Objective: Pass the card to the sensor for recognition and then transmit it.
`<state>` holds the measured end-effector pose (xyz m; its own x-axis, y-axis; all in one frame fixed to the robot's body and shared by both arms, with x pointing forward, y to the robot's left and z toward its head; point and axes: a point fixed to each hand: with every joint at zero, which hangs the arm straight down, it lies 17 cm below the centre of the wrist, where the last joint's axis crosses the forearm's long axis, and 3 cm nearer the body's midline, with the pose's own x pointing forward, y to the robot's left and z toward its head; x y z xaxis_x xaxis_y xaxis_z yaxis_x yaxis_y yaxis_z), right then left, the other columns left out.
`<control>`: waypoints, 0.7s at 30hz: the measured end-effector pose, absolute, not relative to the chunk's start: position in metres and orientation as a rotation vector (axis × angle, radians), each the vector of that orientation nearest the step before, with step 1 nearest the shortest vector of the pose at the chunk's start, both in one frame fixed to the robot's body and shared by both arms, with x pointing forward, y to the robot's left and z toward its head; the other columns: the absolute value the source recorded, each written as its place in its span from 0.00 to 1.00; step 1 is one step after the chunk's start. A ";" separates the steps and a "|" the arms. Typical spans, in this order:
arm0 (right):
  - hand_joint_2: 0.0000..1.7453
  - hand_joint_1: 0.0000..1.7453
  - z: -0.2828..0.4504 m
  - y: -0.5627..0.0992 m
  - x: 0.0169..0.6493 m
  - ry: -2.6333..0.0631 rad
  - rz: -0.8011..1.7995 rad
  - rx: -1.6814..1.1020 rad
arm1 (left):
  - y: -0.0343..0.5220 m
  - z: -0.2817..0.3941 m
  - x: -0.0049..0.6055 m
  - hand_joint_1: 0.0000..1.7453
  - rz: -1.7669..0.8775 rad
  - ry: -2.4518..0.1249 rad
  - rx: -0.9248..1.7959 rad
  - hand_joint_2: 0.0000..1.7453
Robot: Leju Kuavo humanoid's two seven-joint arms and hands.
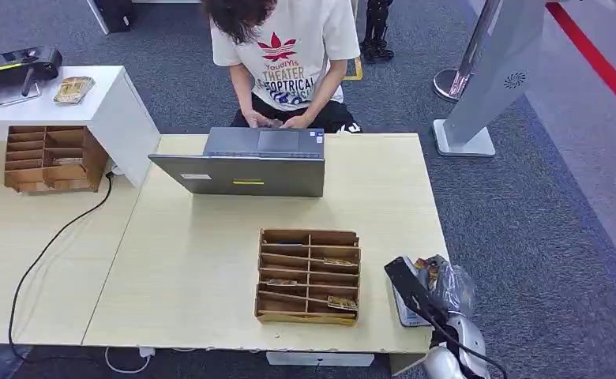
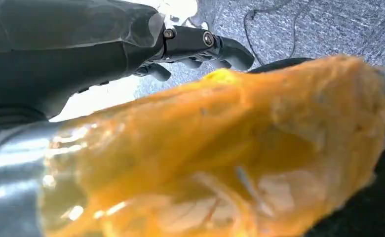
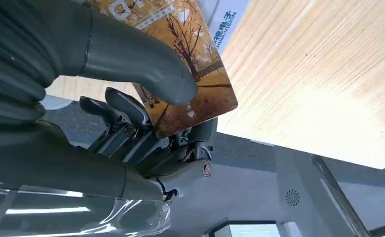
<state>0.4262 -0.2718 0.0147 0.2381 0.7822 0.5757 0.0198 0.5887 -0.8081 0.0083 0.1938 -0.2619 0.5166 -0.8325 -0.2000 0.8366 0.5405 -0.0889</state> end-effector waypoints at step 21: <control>1.00 1.00 0.012 -0.273 0.425 -1.224 0.617 -0.812 | 0.191 -0.262 0.007 0.00 -0.933 0.234 0.003 0.00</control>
<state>0.4246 -0.2728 0.0120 0.2432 0.7873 0.5666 0.0130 0.5814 -0.8135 0.0066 0.1913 -0.2619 0.5722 -0.7952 -0.2007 0.7959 0.5974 -0.0978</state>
